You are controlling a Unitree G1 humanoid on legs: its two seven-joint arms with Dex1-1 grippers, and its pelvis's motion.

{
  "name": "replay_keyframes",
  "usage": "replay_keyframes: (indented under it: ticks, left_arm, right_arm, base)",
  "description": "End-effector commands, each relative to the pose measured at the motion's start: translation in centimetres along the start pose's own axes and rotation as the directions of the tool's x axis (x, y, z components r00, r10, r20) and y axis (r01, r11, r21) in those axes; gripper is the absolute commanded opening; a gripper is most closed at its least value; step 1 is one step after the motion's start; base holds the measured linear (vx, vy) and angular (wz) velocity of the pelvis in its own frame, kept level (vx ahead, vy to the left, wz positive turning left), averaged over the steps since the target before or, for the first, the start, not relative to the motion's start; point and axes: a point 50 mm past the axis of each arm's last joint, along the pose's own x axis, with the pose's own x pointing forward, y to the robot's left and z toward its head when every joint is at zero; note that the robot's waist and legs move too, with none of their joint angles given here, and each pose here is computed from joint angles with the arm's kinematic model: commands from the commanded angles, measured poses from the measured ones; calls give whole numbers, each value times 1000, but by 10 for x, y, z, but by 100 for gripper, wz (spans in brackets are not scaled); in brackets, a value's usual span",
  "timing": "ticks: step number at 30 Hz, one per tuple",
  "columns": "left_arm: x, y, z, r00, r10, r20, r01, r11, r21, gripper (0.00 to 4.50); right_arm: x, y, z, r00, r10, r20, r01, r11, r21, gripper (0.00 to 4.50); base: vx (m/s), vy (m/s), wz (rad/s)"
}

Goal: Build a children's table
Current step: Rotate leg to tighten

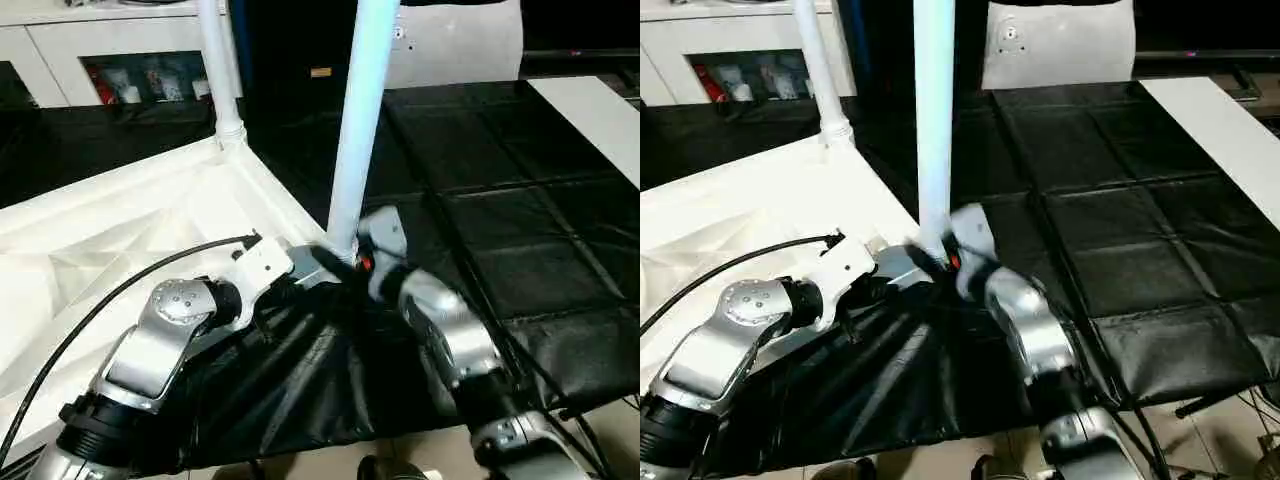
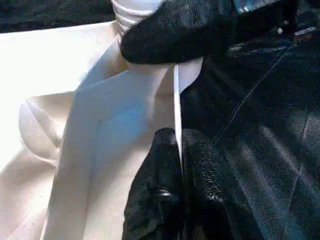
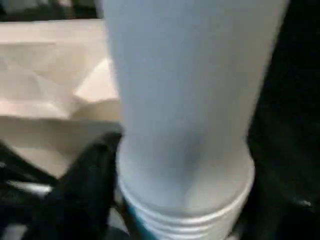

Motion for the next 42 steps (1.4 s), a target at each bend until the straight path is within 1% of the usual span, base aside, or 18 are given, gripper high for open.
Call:
replay_keyframes:
  ticks: [1,3,4,5,7,10,12,13,16,20,25,27,28,34,35,40,41,42]
  left_arm:
    - [-2,7,-4,1000,17,-22,-17,1000,17,0]
    - [-3,7,-6,1000,-13,-19,14,999,32,0]
    - [-3,7,-8,999,-42,-18,43,998,50,0]
    - [-4,6,-8,998,-61,-16,62,996,65,0]
    - [-4,6,-11,995,-91,-29,93,992,90,0]
    - [-7,7,-18,981,-180,-71,189,969,157,0]
    - [-8,7,-20,973,-213,-83,224,960,168,0]
    - [-9,9,-21,962,-259,-88,271,944,185,0]
    - [-9,10,-20,945,-319,-80,328,924,197,0]
    - [-10,8,-17,897,-435,-81,442,863,244,0]
    - [-9,10,-14,845,-521,-120,531,792,300,0]
    - [-8,11,-11,832,-541,-125,550,773,315,0]
    - [-7,11,-10,825,-548,-139,561,762,324,0]
    - [-6,10,-8,808,-568,-156,584,737,340,0]
    - [-5,10,-9,805,-573,-155,588,733,343,0]
    - [-5,11,-10,799,-579,-159,595,725,347,0]
    - [-4,11,-10,799,-580,-159,595,724,348,0]
    - [-4,11,-10,798,-581,-160,596,723,349,0]
  right_arm:
    - [-8,11,-29,992,65,-107,-61,997,36,380]
    - [-15,8,-30,993,67,-100,-64,998,30,399]
    - [-21,5,-30,994,61,-88,-58,998,33,414]
    - [-23,2,-29,995,47,-84,-44,998,32,414]
    - [-30,-1,-27,996,55,-72,-52,997,49,437]
    - [-47,-9,-19,995,93,-31,-93,996,13,448]
    - [-53,-11,-15,993,118,-20,-118,993,-1,448]
    - [-63,-14,-9,986,169,-14,-169,985,-26,448]
    - [-74,-16,-3,971,238,-29,-239,970,-54,448]
    - [-85,-20,9,935,347,-76,-353,932,-87,448]
    - [-83,-22,22,897,416,-147,-437,886,-158,448]
    - [-81,-23,23,884,433,-176,-459,875,-152,448]
    - [-76,-24,25,881,436,-186,-464,872,-156,448]
    - [-67,-21,24,851,479,-217,-516,840,-170,448]
    - [-65,-19,24,839,494,-227,-533,830,-164,448]
    - [-61,-16,23,824,516,-235,-555,818,-149,448]
    - [-60,-16,23,820,521,-235,-560,816,-142,431]
    - [-59,-15,23,816,528,-233,-565,814,-133,431]
  base:
    - [0,0,0]
    - [0,0,0]
    - [0,0,0]
    - [0,0,0]
    - [0,0,0]
    - [0,0,0]
    - [0,0,0]
    - [0,0,0]
    - [0,0,0]
    - [0,0,0]
    - [0,0,0]
    - [0,0,0]
    - [0,0,0]
    - [0,0,0]
    - [0,0,0]
    - [0,0,0]
    - [0,0,0]
    - [0,0,0]
